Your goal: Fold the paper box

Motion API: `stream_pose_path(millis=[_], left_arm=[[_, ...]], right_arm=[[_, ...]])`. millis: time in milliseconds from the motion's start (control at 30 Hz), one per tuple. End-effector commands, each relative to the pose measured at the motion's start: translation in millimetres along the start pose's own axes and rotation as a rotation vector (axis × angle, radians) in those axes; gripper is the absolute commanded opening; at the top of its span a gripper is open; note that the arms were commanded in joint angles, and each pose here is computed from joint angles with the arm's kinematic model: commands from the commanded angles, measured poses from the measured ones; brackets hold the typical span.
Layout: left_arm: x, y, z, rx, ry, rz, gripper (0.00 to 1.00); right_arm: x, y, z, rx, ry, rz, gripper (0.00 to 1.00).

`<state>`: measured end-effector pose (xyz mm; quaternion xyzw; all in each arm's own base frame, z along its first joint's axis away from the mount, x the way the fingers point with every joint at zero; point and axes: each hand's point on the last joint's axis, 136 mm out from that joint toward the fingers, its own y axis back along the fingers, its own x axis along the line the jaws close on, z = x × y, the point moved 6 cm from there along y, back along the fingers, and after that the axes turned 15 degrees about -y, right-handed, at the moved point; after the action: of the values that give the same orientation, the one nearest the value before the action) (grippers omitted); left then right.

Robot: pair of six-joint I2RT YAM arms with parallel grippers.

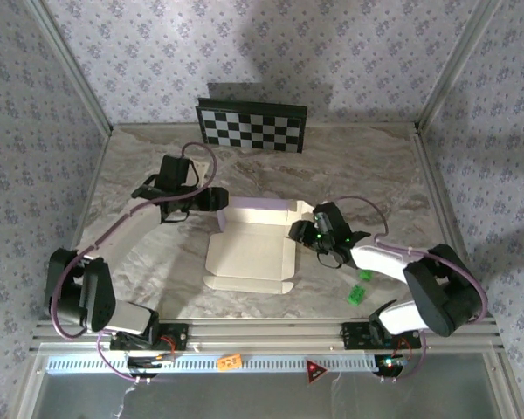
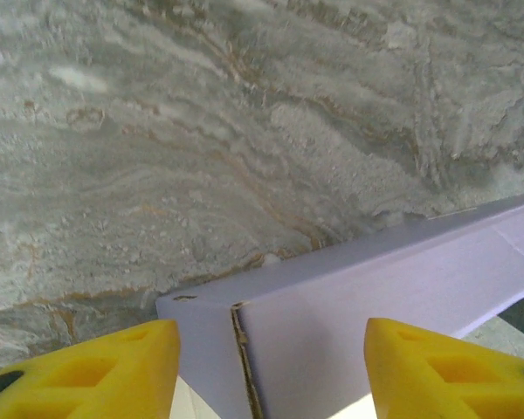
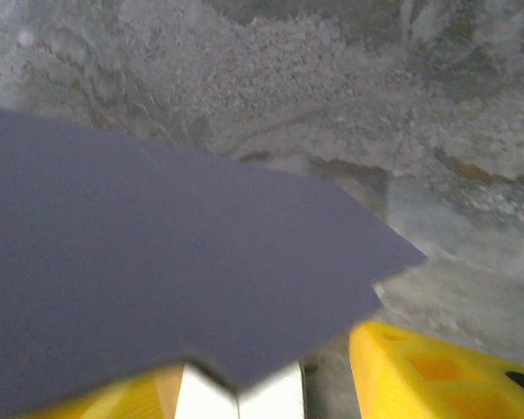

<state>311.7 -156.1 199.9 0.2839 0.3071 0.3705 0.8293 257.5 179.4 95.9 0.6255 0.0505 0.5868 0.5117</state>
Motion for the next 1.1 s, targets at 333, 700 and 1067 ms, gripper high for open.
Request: stream_pose_path(millis=[333,700,1067], left_arm=[[4,-4,-11,0.092,0.005,-0.008,0.52],[7,-6,-17,0.114,0.008,0.009,0.51],[8,-7,-17,0.125,0.008,0.012,0.51]], right_arm=[[-5,-18,10,-0.129,-0.039,-0.011,0.58],[-7,-31,-3,-0.140,-0.060,0.022,0.58],[12,-22,0,-0.191,-0.063,0.178,0.55]])
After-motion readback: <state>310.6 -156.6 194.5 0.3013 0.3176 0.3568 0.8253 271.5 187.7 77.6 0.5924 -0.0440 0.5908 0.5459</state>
